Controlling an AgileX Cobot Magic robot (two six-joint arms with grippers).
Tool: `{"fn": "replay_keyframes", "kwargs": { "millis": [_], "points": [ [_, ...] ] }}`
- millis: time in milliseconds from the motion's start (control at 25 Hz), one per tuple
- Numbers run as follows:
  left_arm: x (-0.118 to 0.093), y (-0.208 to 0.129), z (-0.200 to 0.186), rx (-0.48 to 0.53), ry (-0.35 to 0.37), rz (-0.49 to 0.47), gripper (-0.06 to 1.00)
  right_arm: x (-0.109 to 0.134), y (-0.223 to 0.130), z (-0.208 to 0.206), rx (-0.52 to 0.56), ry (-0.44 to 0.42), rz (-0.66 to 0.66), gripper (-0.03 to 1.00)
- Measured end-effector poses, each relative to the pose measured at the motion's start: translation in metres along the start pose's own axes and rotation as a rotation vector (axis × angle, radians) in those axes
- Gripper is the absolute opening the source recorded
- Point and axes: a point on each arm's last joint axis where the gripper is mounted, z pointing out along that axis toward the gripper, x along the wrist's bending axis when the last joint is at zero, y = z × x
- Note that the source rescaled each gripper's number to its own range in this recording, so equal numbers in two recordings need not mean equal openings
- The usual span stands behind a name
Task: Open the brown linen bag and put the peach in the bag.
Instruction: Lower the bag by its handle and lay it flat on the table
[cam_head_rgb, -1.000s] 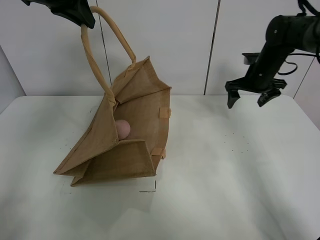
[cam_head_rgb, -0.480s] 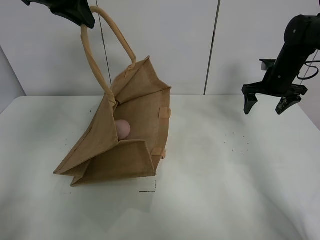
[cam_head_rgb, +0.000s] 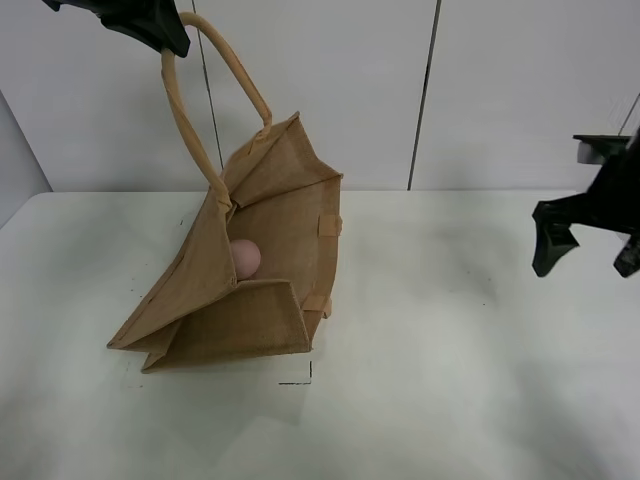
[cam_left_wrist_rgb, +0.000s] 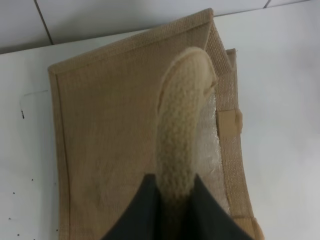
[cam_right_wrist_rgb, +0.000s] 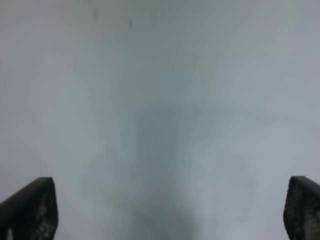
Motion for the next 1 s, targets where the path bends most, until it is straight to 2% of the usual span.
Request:
{"fn": "replay_keyframes", "kwargs": {
  "millis": [80,120,160,280,320,400,520,640,800,920,1000],
  "points": [
    [0.000,0.000,0.000,0.000,0.000,0.000,0.00,0.003,-0.035,-0.012,-0.025,-0.001,-0.002,1.00],
    [0.000,0.000,0.000,0.000,0.000,0.000,0.00,0.003,-0.035,-0.012,-0.025,-0.001,-0.002,1.00],
    [0.000,0.000,0.000,0.000,0.000,0.000,0.00,0.004,-0.052,-0.014,-0.026,-0.002,-0.002,1.00],
    [0.000,0.000,0.000,0.000,0.000,0.000,0.00,0.008,-0.102,-0.027,-0.097,-0.006,-0.006,1.00],
    [0.000,0.000,0.000,0.000,0.000,0.000,0.00,0.010,-0.131,-0.032,-0.153,-0.009,-0.010,1.00],
    [0.000,0.000,0.000,0.000,0.000,0.000,0.00,0.012,-0.159,-0.035,-0.225,-0.013,-0.014,1.00],
    [0.000,0.000,0.000,0.000,0.000,0.000,0.00,0.014,-0.197,-0.041,-0.401,-0.024,-0.022,1.00],
    [0.000,0.000,0.000,0.000,0.001,0.000,0.00,0.016,-0.228,-0.041,-0.579,-0.035,-0.030,1.00],
    [0.000,0.000,0.000,0.000,0.001,0.000,0.00,0.017,-0.260,-0.035,-0.736,-0.044,-0.039,1.00],
    [0.000,0.000,0.000,0.000,0.001,0.000,0.00,0.017,-0.271,-0.036,-0.876,-0.059,-0.044,1.00],
    [0.000,0.000,0.000,0.000,0.001,0.000,0.00,0.017,-0.275,-0.034,-0.908,-0.071,-0.044,1.00]
  ]
}}
